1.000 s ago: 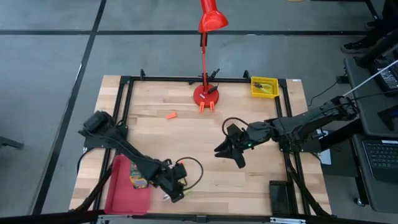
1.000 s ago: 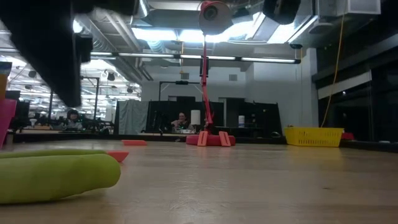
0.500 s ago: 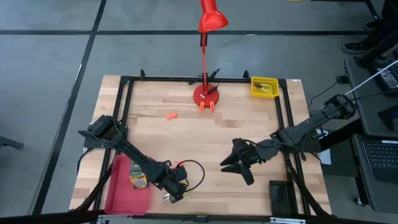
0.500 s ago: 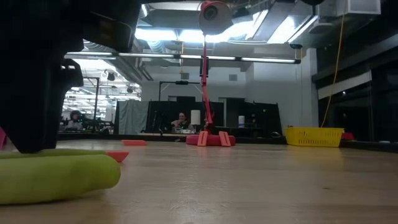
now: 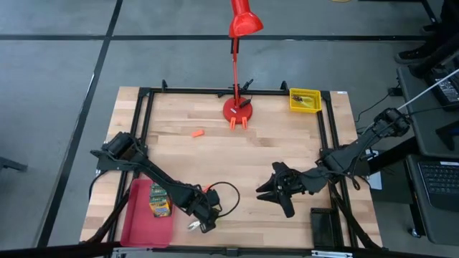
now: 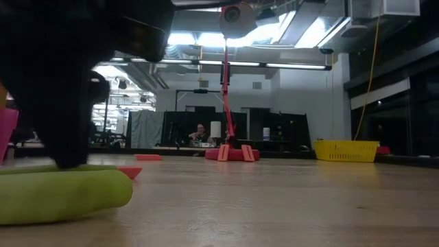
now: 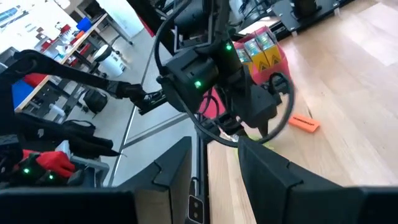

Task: Pick & Place School Supplies
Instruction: Put the green hole puncher into the yellow bin

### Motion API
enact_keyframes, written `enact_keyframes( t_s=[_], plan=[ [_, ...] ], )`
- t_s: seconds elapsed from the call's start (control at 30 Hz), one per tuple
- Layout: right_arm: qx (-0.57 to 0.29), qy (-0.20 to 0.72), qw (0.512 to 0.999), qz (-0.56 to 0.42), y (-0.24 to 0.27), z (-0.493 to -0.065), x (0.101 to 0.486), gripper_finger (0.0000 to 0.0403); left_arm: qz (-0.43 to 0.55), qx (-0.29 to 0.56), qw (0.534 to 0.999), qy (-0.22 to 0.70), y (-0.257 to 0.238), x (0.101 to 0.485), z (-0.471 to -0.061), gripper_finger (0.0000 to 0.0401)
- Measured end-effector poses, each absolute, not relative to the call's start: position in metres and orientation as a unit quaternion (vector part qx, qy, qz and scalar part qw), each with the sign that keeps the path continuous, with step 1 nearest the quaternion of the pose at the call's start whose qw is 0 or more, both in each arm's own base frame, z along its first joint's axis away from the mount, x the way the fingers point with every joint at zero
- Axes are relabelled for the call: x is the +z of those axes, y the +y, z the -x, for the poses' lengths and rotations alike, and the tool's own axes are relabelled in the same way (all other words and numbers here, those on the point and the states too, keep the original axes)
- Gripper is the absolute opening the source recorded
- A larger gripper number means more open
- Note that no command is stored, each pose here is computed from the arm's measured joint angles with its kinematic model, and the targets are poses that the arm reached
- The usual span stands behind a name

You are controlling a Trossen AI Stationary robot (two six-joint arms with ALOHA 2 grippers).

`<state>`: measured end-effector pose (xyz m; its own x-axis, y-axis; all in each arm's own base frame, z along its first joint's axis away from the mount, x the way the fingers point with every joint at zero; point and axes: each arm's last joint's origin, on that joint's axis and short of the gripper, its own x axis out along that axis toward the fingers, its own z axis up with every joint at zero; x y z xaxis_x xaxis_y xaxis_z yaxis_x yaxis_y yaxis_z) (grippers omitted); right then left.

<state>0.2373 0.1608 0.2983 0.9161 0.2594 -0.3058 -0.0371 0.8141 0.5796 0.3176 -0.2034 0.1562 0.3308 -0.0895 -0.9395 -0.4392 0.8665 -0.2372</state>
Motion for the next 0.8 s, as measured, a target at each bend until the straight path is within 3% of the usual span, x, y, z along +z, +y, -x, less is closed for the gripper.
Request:
enact_keyframes(
  t_s=[0.3,0.47,0.8],
  plan=[
    [0.077,0.179,0.935,-0.297,0.168,-0.233,0.3,0.0136,0.24,0.099,0.77,0.583,-0.202,0.133,-0.33,0.0088],
    [0.071,0.174,0.935,-0.302,0.172,-0.229,0.3,0.0136,0.24,0.114,0.779,0.569,-0.198,0.139,-0.33,0.0037],
    [0.052,0.159,0.942,-0.291,0.175,-0.226,0.301,0.0136,0.268,0.126,0.851,0.435,-0.162,0.172,-0.362,0.0037]
  ],
)
